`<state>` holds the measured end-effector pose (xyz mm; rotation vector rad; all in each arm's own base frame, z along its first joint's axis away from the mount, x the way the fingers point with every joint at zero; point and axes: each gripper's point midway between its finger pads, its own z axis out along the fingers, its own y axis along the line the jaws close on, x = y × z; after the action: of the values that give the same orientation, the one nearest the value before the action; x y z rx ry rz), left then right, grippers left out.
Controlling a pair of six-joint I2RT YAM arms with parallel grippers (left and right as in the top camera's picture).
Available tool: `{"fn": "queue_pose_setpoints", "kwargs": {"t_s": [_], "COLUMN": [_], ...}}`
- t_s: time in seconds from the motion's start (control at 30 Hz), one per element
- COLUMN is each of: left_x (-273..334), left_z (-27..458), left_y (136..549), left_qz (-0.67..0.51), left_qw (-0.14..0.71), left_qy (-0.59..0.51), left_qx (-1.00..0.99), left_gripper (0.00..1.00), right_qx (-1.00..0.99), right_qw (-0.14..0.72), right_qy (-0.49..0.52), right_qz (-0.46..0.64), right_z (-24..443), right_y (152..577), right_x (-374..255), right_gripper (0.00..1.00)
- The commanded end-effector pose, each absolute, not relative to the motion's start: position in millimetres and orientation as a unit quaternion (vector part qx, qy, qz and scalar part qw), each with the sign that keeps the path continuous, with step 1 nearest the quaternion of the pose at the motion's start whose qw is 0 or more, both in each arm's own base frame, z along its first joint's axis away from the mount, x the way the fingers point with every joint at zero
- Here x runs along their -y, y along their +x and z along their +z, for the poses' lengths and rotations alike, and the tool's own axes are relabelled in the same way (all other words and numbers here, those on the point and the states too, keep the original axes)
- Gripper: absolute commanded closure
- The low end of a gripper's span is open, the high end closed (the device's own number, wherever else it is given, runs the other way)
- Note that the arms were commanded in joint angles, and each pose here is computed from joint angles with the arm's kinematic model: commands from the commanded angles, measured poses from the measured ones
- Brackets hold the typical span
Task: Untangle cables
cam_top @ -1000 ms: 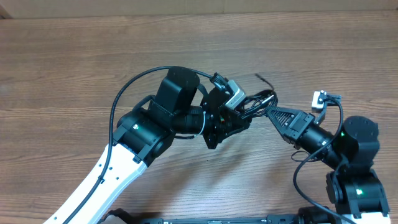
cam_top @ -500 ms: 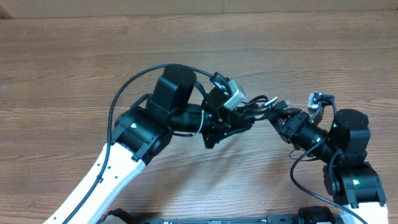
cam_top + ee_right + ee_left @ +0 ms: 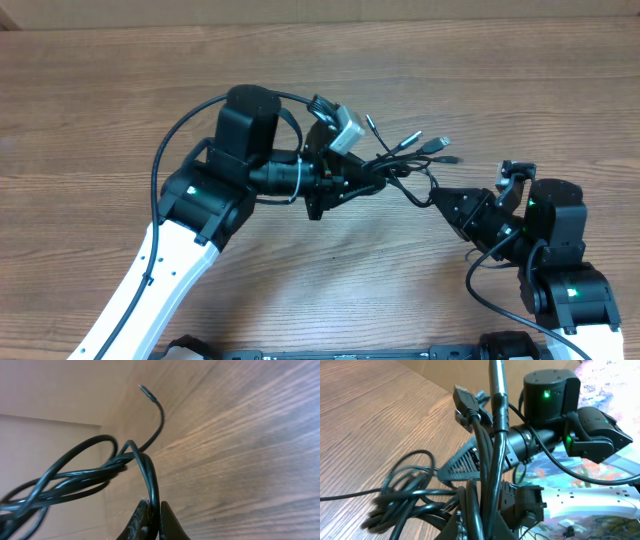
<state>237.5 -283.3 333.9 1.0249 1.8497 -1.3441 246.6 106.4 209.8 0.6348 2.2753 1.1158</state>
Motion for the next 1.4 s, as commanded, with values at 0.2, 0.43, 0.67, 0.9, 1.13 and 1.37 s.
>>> {"fn": "queue_pose_setpoints", "kwargs": {"t_s": [0.2, 0.43, 0.67, 0.9, 1.13, 1.37], "left_x": [255, 245, 244, 245, 249, 253], "left_z": [339, 333, 333, 333, 345, 366], "left_y": [255, 260, 259, 259, 247, 226], "left_qz": [-0.503, -0.499, -0.5, -0.501, -0.534, -0.585], "left_qw": [0.323, 0.313, 0.311, 0.311, 0.304, 0.292], "left_qy": [0.352, 0.332, 0.331, 0.331, 0.356, 0.395], "left_qx": [-0.72, -0.737, -0.738, -0.737, -0.704, -0.645], "left_gripper": [0.96, 0.96, 0.96, 0.96, 0.96, 0.96], "right_qx": [-0.855, -0.855, -0.846, -0.82, -0.811, -0.808], "right_qw": [0.265, 0.262, 0.255, 0.28, 0.296, 0.369], "right_qy": [0.246, 0.246, 0.216, 0.105, 0.083, -0.043], "right_qz": [0.373, 0.374, 0.415, 0.488, 0.498, 0.458], "right_z": [202, 202, 213, 249, 259, 264], "right_y": [244, 243, 241, 239, 241, 240], "right_x": [-95, -96, -110, -136, -139, -141], "right_gripper": [0.96, 0.96, 0.66, 0.34, 0.25, 0.17]}}
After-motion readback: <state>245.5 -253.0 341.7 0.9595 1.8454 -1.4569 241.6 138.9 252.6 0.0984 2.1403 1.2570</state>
